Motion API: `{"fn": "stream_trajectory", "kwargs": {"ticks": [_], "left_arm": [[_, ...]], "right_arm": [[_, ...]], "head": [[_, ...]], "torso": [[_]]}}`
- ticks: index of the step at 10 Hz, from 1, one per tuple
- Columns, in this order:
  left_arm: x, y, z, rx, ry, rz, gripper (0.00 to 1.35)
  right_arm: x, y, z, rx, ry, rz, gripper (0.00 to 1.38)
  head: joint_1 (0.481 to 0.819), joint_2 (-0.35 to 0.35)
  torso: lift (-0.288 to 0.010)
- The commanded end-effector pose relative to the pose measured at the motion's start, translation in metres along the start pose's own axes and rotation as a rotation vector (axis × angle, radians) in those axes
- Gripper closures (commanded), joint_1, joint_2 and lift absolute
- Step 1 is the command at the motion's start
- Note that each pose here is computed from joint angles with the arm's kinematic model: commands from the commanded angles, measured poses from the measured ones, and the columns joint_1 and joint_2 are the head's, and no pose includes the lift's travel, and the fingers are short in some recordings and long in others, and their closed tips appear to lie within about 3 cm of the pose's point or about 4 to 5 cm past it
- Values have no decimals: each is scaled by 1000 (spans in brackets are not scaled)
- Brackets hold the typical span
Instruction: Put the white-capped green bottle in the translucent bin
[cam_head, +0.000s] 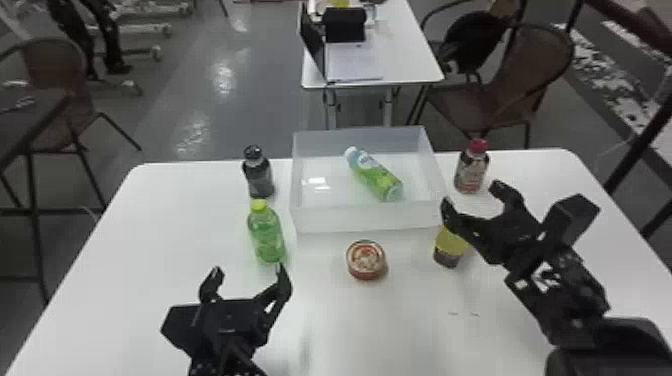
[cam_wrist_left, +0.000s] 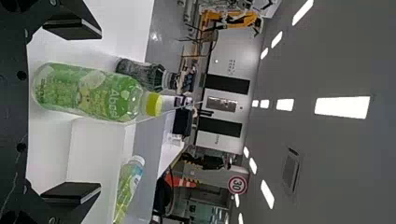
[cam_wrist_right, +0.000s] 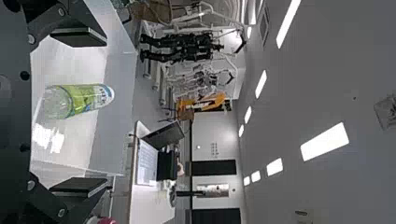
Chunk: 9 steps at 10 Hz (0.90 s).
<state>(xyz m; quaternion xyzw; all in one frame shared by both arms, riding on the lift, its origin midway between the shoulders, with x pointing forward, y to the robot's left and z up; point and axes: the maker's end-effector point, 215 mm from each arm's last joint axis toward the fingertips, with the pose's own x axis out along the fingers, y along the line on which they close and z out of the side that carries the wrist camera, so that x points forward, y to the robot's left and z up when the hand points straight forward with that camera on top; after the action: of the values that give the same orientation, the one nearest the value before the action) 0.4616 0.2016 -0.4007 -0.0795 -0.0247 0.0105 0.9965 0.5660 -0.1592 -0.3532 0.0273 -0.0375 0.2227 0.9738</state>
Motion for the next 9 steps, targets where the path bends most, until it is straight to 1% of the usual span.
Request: {"fn": "stream_trajectory", "kwargs": {"ticks": [1,3,4,5,6,8,9], "left_arm": [[0,1,5,1,-15,4,150],[0,0,8,10,-24,-1,150],[-2,1,7,12,-22,1,150],[-3,2,6,16,-20,2,150],[-4,3,6,17,-20,9,150],[-3,0,5,22,-15,-2,150],[-3,-2,3,24,-11,-5,150]], "right_arm": [[-45,2,-11,11,44,-41,225],[-81,3,-25,26,85,-72,223],[-99,9,-31,30,103,-96,213],[-112,19,-43,44,128,-116,199],[-113,22,-50,62,137,-128,196],[-108,16,-46,52,134,-143,160],[-108,17,-49,53,145,-143,140]], "head": [[695,49],[695,30],[695,25],[695,15],[695,14],[695,23],[695,20]], "torso": [[-76],[-76],[-76],[-76],[-76],[-76],[-76]]}}
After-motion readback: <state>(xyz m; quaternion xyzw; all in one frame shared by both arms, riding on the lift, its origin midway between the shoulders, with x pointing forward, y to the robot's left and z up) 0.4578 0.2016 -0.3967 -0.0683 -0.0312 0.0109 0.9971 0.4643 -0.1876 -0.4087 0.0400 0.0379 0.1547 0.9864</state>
